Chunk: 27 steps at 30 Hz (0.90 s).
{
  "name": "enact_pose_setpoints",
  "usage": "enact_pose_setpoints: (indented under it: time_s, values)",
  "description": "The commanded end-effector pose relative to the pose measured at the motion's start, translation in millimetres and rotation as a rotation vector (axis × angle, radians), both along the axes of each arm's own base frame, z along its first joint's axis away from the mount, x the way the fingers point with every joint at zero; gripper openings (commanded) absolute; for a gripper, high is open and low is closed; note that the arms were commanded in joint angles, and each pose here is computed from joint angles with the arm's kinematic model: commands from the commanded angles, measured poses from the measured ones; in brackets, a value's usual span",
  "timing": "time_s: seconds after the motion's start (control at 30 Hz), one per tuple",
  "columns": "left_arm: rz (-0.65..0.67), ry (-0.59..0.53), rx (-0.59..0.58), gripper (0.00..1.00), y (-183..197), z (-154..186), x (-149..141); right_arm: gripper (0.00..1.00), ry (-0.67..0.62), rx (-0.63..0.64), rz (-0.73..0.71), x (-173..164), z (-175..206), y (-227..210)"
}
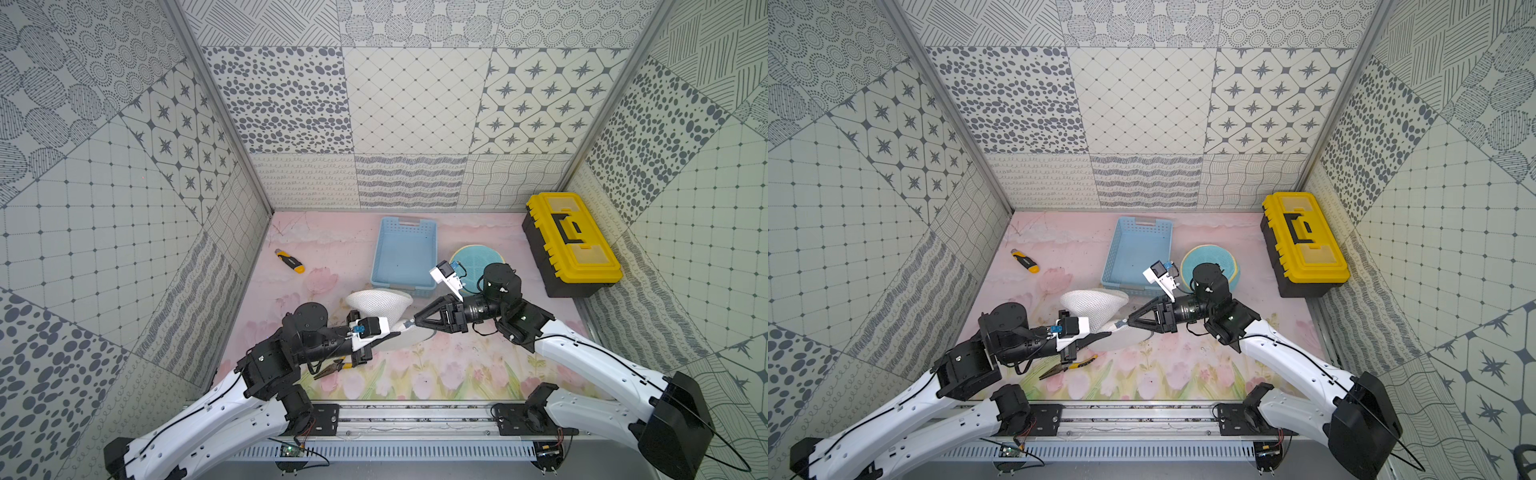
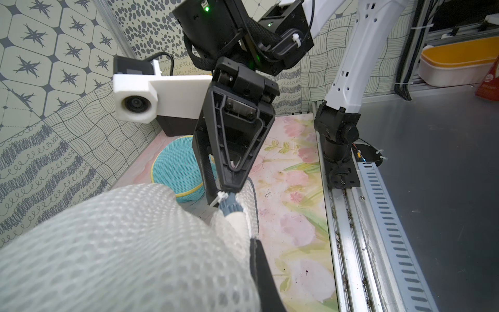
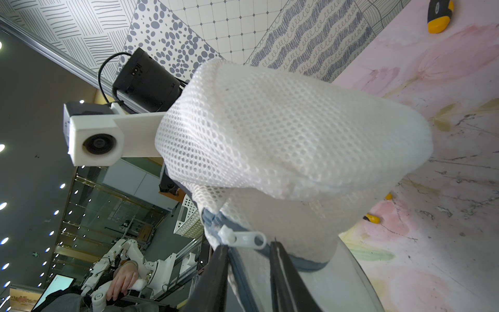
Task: Turn the laundry bag inside out
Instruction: Zip the zipper on the laundry bag.
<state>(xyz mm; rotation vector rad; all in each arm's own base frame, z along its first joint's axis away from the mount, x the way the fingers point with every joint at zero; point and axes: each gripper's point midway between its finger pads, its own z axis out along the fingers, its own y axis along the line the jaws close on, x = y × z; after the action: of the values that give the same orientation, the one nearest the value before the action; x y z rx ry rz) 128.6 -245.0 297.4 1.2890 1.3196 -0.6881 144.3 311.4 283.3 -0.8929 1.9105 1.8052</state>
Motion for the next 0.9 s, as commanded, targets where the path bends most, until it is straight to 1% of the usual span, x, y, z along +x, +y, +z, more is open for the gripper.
enact_pose_setpoints:
  time_s: [0.0, 0.13, 0.33, 0.37, 0.43, 0.5, 0.63, 0.77, 0.87]
  values:
    - [-0.074, -0.023, -0.013, 0.0, -3, 9, -13, 0.29, -0.076, 0.063, 0.001, -3, 26, -1]
    - [-0.077, -0.019, -0.008, 0.0, -3, 8, -13, 0.29, -0.083, 0.107, 0.022, -6, 37, -1]
    - [-0.079, -0.03, -0.013, 0.0, -3, 11, -14, 0.27, -0.084, 0.108, 0.039, -10, 38, 2]
    - [-0.089, -0.028, -0.011, 0.0, -3, 11, -16, 0.3, -0.093, 0.097, 0.031, -10, 36, 2]
    - [-0.114, -0.024, -0.003, 0.0, -3, 12, -21, 0.39, -0.126, 0.043, 0.001, -6, 26, 0]
    - [-0.148, -0.01, 0.015, 0.0, -2, 11, -28, 0.44, -0.154, -0.015, -0.006, -8, 19, -4]
    - [-0.213, 0.023, 0.035, 0.0, 0, 10, -41, 0.45, -0.215, -0.025, 0.003, -13, 22, -11]
    - [-0.261, 0.048, 0.024, 0.0, 1, 12, -50, 0.45, -0.247, -0.022, 0.062, -25, 24, -15]
    - [-0.279, 0.066, 0.019, 0.0, 1, 13, -52, 0.53, -0.28, -0.035, 0.083, -31, 25, -16]
